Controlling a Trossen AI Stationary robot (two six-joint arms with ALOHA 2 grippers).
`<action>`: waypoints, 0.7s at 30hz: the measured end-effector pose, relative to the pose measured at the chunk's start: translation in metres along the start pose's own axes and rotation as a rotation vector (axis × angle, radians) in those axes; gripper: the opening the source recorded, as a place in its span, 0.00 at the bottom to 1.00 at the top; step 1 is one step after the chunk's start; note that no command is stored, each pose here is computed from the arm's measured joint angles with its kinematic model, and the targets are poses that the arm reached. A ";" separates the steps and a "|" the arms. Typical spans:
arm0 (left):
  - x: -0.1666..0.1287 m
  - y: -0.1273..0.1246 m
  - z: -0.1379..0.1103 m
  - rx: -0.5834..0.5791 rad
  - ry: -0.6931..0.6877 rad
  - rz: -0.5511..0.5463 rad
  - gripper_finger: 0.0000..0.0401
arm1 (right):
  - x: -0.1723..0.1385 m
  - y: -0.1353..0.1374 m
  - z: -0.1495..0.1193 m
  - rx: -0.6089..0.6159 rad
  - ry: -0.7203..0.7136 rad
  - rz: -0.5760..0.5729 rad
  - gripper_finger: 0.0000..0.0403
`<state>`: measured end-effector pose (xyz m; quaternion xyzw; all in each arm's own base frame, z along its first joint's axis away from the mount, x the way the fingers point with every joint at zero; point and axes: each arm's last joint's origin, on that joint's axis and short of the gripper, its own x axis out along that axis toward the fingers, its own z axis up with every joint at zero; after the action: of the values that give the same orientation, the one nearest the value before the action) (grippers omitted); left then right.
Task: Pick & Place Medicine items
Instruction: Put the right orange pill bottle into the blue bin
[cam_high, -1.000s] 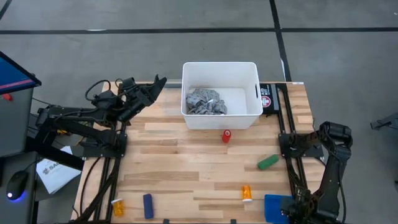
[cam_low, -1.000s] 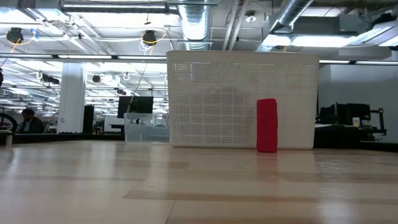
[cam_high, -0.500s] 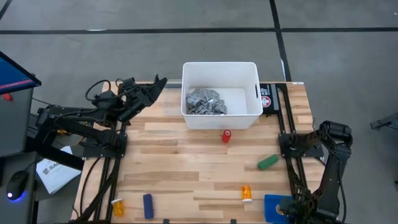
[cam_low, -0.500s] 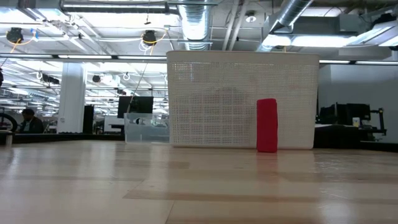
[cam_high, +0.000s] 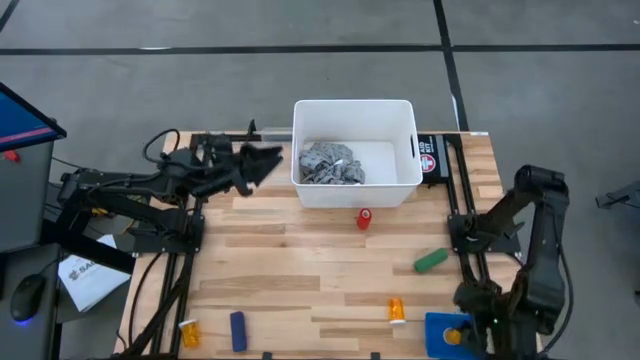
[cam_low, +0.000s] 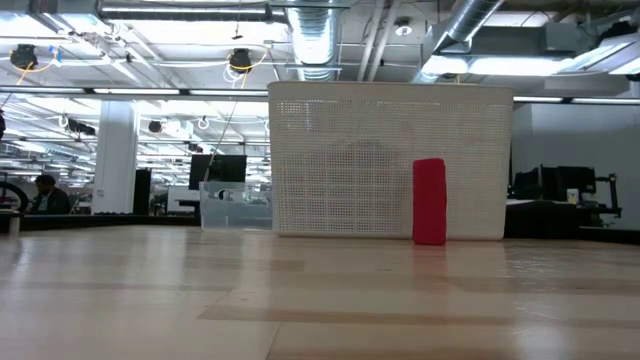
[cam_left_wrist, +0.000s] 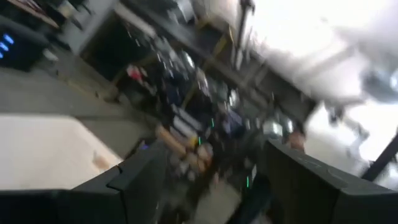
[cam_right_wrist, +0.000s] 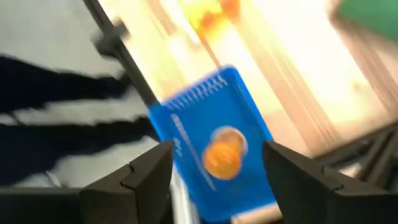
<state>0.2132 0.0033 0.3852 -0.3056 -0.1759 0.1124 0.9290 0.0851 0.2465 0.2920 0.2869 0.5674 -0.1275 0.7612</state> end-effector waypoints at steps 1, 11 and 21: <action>-0.001 -0.001 -0.003 0.013 0.031 -0.006 0.66 | -0.002 0.000 0.005 0.023 -0.021 0.019 0.60; -0.009 -0.012 -0.018 0.034 0.126 -0.020 0.66 | 0.013 0.008 0.082 0.477 -0.026 0.002 0.60; -0.016 -0.017 -0.014 0.024 0.133 -0.044 0.66 | 0.054 0.016 0.137 0.812 0.107 -0.088 0.60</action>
<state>0.2064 -0.0225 0.3806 -0.2973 -0.1193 0.0734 0.9444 0.2189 0.1865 0.2720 0.5455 0.5218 -0.3582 0.5494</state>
